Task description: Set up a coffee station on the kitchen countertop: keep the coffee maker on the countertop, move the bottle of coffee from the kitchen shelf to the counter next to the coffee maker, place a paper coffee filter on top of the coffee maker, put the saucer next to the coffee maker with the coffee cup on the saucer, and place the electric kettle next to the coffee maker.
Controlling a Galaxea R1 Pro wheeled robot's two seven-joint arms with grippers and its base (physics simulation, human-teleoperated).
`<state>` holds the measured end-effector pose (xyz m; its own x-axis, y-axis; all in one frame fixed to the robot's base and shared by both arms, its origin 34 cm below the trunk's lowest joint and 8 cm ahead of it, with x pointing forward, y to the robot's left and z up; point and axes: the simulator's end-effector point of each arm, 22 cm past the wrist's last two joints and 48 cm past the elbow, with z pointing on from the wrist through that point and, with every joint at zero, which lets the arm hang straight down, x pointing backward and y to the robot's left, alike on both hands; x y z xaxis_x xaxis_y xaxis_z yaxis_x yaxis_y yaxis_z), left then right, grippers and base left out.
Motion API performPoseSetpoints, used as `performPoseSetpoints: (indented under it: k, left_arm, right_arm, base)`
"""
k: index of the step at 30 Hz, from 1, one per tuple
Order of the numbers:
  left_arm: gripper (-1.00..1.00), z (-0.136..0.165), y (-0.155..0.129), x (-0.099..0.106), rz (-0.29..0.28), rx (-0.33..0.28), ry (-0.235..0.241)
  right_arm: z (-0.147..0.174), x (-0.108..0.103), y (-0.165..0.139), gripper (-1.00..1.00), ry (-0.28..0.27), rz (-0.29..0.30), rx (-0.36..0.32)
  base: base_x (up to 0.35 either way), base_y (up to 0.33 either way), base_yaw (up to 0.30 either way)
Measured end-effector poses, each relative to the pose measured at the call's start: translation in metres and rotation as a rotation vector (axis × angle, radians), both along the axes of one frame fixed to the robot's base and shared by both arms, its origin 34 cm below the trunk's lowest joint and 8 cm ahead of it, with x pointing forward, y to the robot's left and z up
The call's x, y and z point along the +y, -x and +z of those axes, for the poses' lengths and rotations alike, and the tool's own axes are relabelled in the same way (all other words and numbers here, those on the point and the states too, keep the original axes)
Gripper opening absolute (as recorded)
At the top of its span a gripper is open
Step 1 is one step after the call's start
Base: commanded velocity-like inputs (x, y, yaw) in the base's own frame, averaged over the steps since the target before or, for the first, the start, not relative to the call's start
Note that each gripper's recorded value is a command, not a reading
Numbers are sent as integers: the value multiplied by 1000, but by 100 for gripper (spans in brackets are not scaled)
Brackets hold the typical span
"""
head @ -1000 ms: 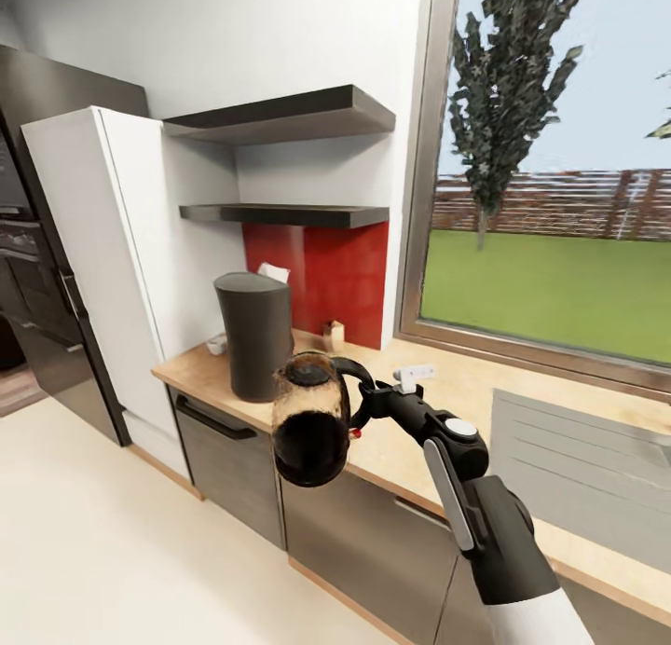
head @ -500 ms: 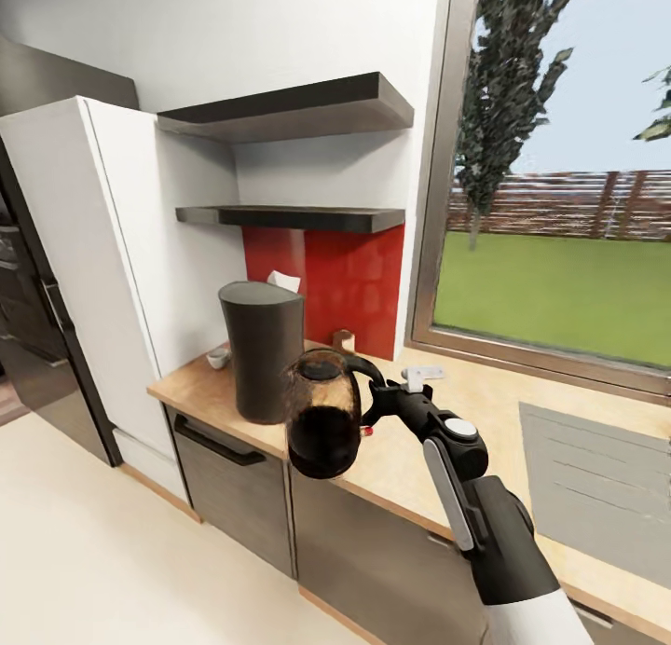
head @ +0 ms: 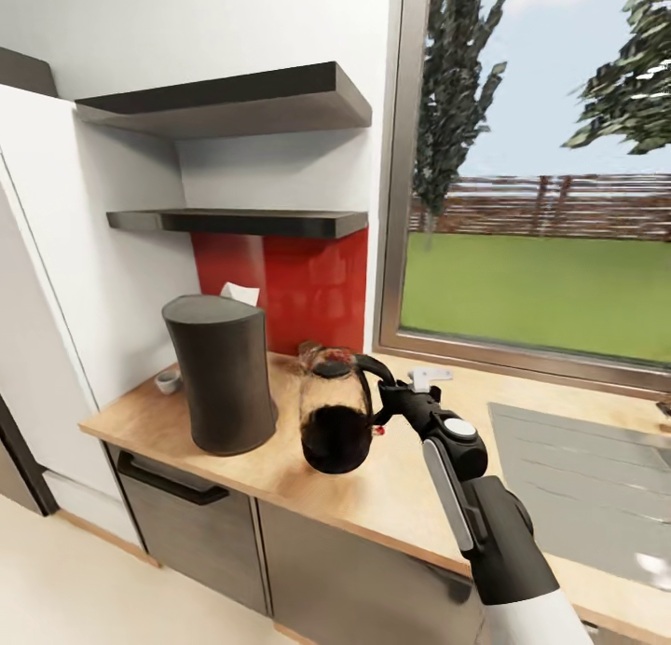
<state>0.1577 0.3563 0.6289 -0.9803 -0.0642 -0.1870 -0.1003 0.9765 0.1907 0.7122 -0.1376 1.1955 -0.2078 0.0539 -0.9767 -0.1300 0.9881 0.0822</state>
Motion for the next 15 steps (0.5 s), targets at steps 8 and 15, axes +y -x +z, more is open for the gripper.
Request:
performPoseSetpoints:
  k: [8,15]
  left_arm:
    - [100,0,2,1,0,4,-2]
    - [100,0,2,2,-3,6,-3]
  right_arm:
    - [-5,-26,-2,-100,28,-132,12]
    - [-16,-17,-8,-100,2,-134,1]
  base:
    - [0,0,-191]
    - [36,19,-7]
